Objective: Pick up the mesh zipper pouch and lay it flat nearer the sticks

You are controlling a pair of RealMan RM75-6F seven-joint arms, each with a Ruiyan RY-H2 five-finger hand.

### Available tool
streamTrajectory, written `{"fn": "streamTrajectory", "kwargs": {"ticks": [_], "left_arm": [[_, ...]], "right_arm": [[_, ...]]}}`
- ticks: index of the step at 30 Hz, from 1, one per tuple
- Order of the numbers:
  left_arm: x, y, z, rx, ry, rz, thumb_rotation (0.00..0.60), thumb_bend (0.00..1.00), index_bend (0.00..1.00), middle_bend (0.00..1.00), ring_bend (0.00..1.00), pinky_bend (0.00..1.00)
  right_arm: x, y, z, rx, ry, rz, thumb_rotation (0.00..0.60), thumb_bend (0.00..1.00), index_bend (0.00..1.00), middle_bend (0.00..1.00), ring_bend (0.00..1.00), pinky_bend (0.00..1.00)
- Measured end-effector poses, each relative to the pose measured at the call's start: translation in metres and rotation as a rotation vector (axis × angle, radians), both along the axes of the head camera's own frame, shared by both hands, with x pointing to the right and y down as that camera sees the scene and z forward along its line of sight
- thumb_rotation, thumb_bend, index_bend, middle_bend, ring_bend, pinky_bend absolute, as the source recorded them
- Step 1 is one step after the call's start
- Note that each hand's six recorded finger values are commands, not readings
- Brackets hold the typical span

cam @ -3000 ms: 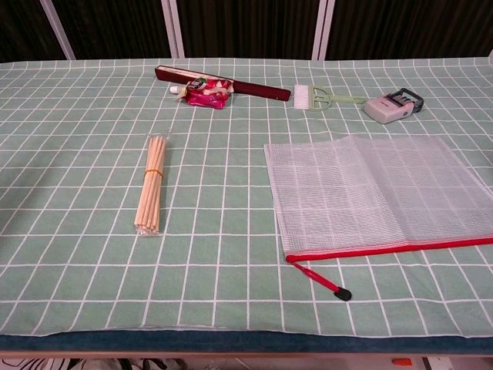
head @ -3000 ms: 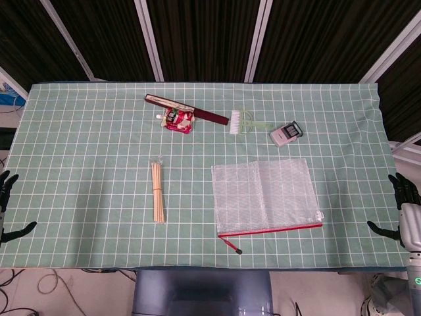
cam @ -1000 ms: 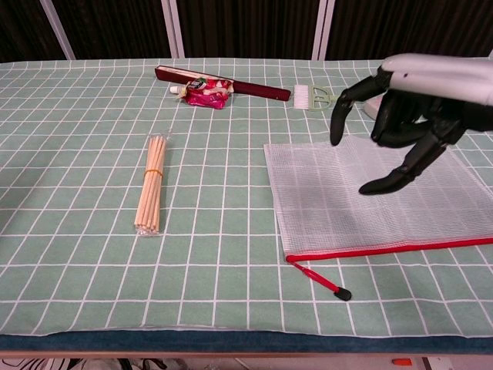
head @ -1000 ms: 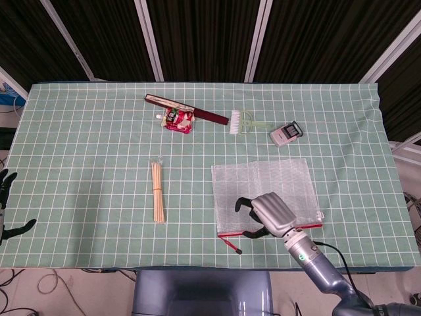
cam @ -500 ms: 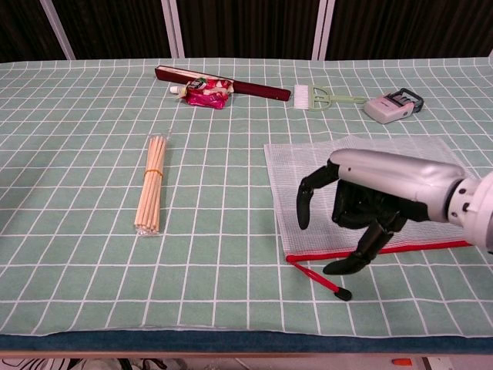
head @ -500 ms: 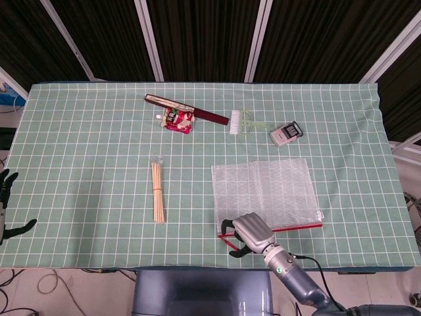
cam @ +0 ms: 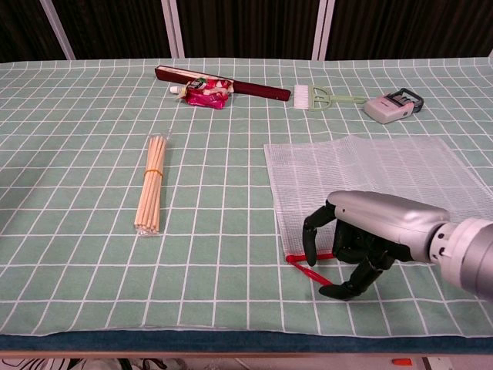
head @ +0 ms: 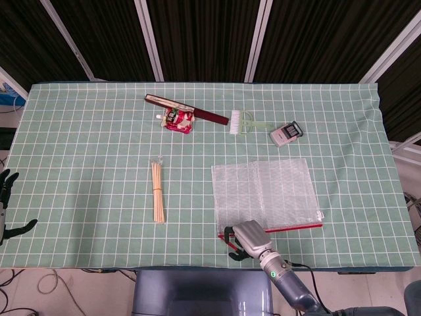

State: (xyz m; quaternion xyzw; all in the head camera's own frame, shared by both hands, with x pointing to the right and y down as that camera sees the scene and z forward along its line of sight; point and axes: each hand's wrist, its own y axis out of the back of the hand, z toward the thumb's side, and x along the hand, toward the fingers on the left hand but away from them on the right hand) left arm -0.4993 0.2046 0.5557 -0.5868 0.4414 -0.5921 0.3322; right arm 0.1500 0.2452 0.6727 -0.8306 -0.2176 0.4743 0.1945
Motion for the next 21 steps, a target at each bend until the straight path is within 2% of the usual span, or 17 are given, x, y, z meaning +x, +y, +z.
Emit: {"fn": "streamTrajectory", "kwargs": {"ticks": [21], "left_arm": [[0.0,0.0,0.0,-0.005,0.003,0.001,0.6,0.0,0.0,0.0,0.0,0.0]], "right_arm": [[0.011,0.004,0.019,-0.012,0.051,0.071,0.6,0.33,0.54,1.0,1.0,0.95]]}}
